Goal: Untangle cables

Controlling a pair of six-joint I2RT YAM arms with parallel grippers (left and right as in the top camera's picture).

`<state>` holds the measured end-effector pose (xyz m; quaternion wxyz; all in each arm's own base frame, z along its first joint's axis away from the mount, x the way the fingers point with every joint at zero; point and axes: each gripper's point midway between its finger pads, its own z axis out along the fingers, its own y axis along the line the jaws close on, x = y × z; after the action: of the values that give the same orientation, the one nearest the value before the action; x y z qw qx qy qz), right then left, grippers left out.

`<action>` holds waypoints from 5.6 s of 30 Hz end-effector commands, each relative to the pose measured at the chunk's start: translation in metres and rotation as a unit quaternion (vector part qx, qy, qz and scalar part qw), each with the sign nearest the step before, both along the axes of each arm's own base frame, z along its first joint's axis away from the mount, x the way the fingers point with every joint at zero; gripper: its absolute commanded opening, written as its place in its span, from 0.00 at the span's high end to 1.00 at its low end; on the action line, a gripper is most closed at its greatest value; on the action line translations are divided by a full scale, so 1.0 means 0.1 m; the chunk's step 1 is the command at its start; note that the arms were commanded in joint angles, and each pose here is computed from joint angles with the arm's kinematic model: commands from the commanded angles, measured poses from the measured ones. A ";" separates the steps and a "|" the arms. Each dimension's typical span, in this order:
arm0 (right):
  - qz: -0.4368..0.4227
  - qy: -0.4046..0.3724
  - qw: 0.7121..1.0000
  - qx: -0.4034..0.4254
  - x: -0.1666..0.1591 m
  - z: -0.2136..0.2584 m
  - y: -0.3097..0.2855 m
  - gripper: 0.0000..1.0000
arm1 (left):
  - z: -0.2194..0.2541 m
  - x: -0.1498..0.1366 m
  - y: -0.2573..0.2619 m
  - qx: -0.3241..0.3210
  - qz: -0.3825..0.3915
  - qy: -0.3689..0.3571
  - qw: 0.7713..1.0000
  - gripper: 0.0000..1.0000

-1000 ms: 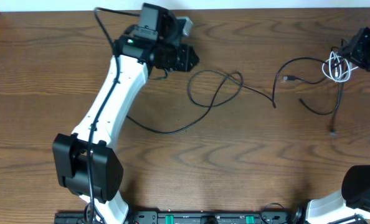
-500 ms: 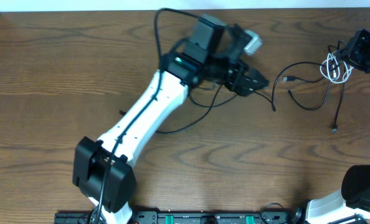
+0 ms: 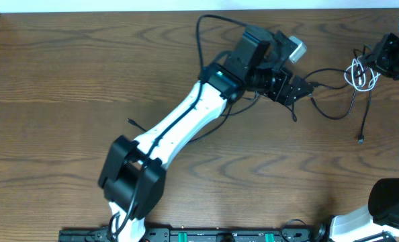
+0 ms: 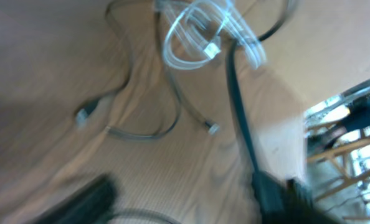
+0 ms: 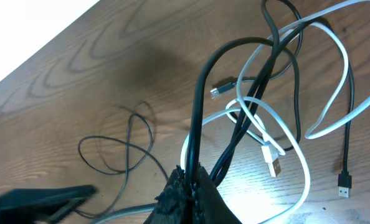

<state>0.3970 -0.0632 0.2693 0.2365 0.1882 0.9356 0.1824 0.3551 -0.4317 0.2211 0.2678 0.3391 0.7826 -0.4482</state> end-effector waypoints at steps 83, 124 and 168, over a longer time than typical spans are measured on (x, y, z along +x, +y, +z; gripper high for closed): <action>0.016 0.058 0.998 -0.004 0.64 -0.81 0.47 0.99 | 1.13 0.81 4.82 0.196 0.614 -0.061 0.762 0.92; -0.236 0.130 0.961 -0.065 -0.05 -0.97 -1.48 0.99 | 1.19 0.34 7.20 0.247 0.813 -0.075 0.521 0.92; 0.208 0.052 0.976 -0.050 0.60 -1.04 1.79 0.28 | 1.24 0.49 4.77 0.145 0.581 -0.024 0.800 0.92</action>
<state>0.4568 0.0973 0.1783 0.1730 -0.0424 0.9673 0.1803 0.4073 0.0455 0.3343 0.4319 -0.1331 0.8882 -0.0831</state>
